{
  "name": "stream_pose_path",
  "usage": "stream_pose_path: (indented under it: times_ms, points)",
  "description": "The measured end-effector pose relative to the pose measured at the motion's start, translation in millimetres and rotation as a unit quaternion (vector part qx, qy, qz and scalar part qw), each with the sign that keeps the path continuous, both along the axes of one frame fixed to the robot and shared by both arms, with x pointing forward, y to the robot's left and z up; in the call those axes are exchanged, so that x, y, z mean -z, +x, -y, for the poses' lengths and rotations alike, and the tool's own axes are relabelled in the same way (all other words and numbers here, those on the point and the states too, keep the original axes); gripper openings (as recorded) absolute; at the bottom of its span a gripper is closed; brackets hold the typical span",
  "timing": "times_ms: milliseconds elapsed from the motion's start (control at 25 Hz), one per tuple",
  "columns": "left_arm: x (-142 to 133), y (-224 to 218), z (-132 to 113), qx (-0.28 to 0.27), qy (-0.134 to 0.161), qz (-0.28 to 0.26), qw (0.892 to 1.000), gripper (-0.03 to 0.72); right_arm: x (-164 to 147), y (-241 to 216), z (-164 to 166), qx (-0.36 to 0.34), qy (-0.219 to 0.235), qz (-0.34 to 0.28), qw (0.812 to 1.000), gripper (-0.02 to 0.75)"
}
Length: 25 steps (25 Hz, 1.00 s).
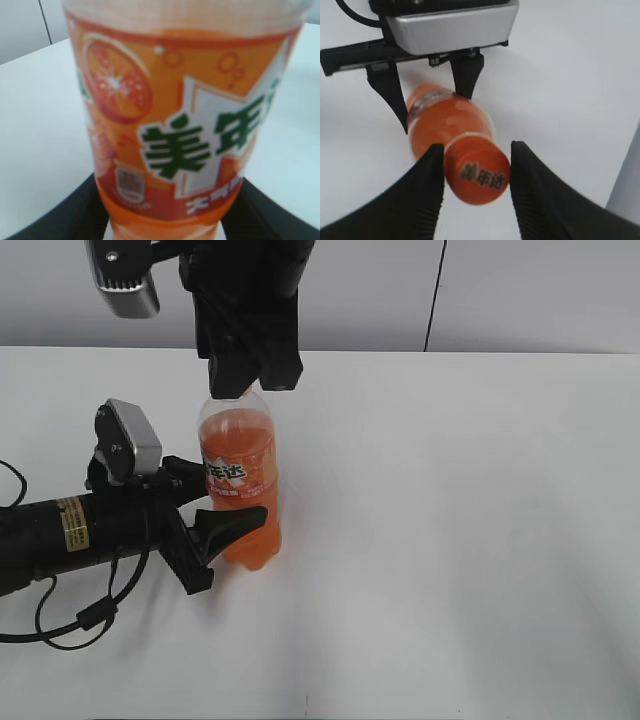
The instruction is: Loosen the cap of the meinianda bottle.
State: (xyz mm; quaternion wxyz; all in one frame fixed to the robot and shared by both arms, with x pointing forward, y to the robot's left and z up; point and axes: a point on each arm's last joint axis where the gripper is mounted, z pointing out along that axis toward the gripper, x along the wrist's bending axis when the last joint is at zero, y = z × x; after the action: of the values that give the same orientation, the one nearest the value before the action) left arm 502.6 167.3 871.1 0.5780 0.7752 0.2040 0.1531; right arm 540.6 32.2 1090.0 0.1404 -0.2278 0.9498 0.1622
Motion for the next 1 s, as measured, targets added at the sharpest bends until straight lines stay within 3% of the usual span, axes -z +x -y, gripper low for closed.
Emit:
stream_pose_path:
  times_ms: [200, 360, 560, 640, 800, 840, 920, 1000]
  points:
    - [0, 0, 0, -0.001, -0.002, -0.003, 1.0, 0.401, -11, -4, 3, 0.004, 0.02, -0.003, 1.0, 0.465]
    - [0, 0, 0, -0.001, -0.001, -0.003, 1.0, 0.401, -28, -13, 4, 0.034, 0.065, -0.034, 0.997, 0.481]
    - [0, 0, 0, -0.001, -0.001, -0.003, 1.0, 0.401, -40, -18, 8, 0.166, 0.105, -0.094, 0.976, 0.482]
    - [0, 0, 0, -0.001, -0.001, -0.003, 1.0, 0.401, -43, -19, 10, 0.266, 0.124, -0.137, 0.946, 0.482]
    - [0, 0, 0, -0.001, -0.001, -0.003, 1.0, 0.401, -43, -15, 14, 0.479, 0.155, -0.208, 0.839, 0.482]
    - [0, 0, 0, -0.001, -0.001, -0.003, 1.0, 0.401, -43, -14, 15, 0.507, 0.159, -0.212, 0.82, 0.482]
    - [0, 0, 0, -0.001, -0.002, -0.004, 1.0, 0.401, -43, -13, 16, 0.545, 0.166, -0.221, 0.792, 0.482]
    - [0, 0, 0, -0.001, -0.002, -0.004, 1.0, 0.401, -43, -13, 16, 0.56, 0.169, -0.228, 0.778, 0.482]
